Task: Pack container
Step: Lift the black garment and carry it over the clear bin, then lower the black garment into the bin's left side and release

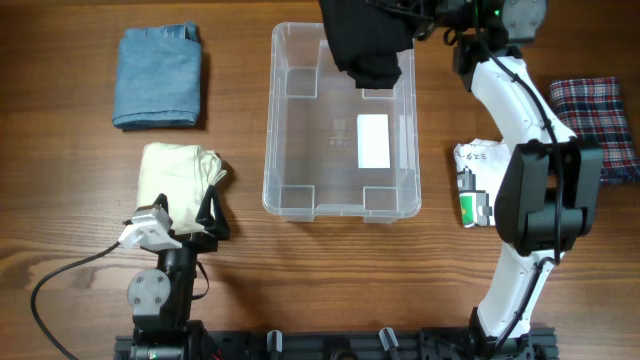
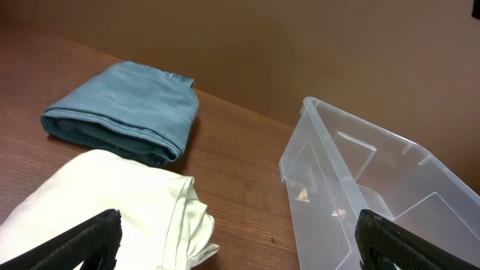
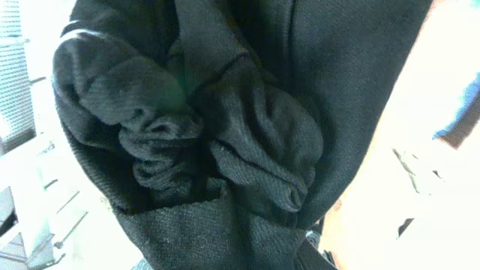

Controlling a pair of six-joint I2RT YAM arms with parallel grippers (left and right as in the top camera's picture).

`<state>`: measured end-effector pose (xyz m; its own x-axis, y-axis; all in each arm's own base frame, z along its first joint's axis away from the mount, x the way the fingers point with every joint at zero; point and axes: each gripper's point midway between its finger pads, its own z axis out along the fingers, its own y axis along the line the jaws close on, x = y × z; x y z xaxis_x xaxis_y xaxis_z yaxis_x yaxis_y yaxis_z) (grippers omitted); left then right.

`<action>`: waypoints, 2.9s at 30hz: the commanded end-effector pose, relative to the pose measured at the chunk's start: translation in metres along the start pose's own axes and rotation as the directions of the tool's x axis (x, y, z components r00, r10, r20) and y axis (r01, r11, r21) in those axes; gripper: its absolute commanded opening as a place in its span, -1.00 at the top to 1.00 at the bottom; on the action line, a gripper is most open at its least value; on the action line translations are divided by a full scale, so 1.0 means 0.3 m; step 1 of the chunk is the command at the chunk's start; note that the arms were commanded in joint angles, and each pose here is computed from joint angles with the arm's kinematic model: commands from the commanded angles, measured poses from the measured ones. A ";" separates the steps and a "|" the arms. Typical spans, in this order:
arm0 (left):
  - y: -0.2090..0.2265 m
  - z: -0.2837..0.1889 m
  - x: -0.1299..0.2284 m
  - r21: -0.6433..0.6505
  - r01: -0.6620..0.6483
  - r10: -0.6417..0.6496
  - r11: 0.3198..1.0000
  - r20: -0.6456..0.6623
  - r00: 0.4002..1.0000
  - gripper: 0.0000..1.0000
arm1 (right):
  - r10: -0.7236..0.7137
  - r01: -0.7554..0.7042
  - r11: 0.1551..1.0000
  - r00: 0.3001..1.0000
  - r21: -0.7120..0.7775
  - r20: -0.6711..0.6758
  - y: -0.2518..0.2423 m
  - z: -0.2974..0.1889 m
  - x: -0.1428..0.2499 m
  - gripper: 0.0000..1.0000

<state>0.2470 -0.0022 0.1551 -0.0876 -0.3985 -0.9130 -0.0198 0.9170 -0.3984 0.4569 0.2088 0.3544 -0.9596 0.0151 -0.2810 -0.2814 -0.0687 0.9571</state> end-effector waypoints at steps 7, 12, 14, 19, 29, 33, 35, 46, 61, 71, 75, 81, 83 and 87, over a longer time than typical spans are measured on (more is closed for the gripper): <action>0.003 0.001 0.010 0.002 -0.019 0.019 1.000 -0.008 1.000 -1.00 | -0.161 0.167 0.986 0.965 -0.009 0.209 0.212 -0.063 -0.183 0.80; 0.003 0.001 0.010 0.002 -0.019 0.019 1.000 -0.008 1.000 -0.99 | -0.209 0.149 0.969 0.923 0.198 0.324 0.060 -0.160 -0.297 0.86; 0.003 0.001 0.010 0.002 -0.019 0.019 1.000 -0.008 1.000 -0.99 | -0.228 0.124 0.950 0.903 0.285 0.365 0.000 -0.202 -0.314 0.88; 0.003 0.001 0.010 0.002 -0.019 0.019 1.000 -0.008 1.000 -1.00 | -0.370 -0.019 0.727 0.831 0.686 0.415 -0.160 -0.356 -0.287 0.88; 0.003 0.001 0.010 0.002 -0.019 0.019 1.000 -0.008 1.000 -1.00 | -0.414 0.038 0.554 0.879 0.832 0.235 -0.104 -0.201 -0.103 0.84; 0.003 0.001 0.010 0.002 -0.019 0.019 1.000 -0.008 1.000 -1.00 | -0.392 0.052 0.483 0.905 0.874 0.163 -0.194 -0.071 -0.052 0.81; 0.003 0.001 0.010 0.002 -0.019 0.019 1.000 -0.008 1.000 -0.99 | -0.381 0.023 0.420 0.912 0.907 0.154 -0.261 -0.029 -0.035 0.78; 0.003 0.001 0.010 0.002 -0.019 0.019 1.000 -0.008 1.000 -0.99 | -0.143 -0.102 0.436 0.973 0.894 0.180 -0.638 0.107 0.037 0.78; 0.003 0.001 0.010 0.002 -0.019 0.019 1.000 -0.008 1.000 -1.00 | 0.037 -0.087 0.356 0.996 0.930 0.078 -0.819 0.205 0.235 0.75; 0.003 0.001 0.010 0.002 -0.019 0.019 1.000 -0.008 1.000 -0.99 | -0.008 -0.076 0.371 0.996 0.925 0.085 -0.823 0.219 0.199 0.74; 0.003 0.001 0.010 0.002 -0.019 0.019 1.000 -0.008 1.000 -0.99 | 0.013 -0.106 0.366 0.994 0.925 0.108 -0.869 0.222 0.203 0.74; 0.003 0.001 0.010 0.002 -0.019 0.019 1.000 -0.008 1.000 -0.99 | 0.052 -0.112 0.350 0.994 0.930 0.100 -0.968 0.227 0.232 0.73; 0.003 0.001 0.010 0.002 -0.019 0.019 1.000 -0.008 1.000 -0.99 | 0.055 -0.113 0.349 0.993 0.930 0.100 -0.983 0.227 0.234 0.68; 0.003 0.001 0.010 0.002 -0.019 0.019 1.000 -0.008 1.000 -0.99 | 0.049 -0.109 0.351 0.994 0.930 0.097 -0.985 0.229 0.230 0.41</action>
<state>0.2470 -0.0022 0.1549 -0.0879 -0.3985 -0.9129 -0.0199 0.9170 -0.3984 0.4718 0.2931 0.0599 -0.9685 0.1010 -0.2275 -0.0041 0.9074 0.4202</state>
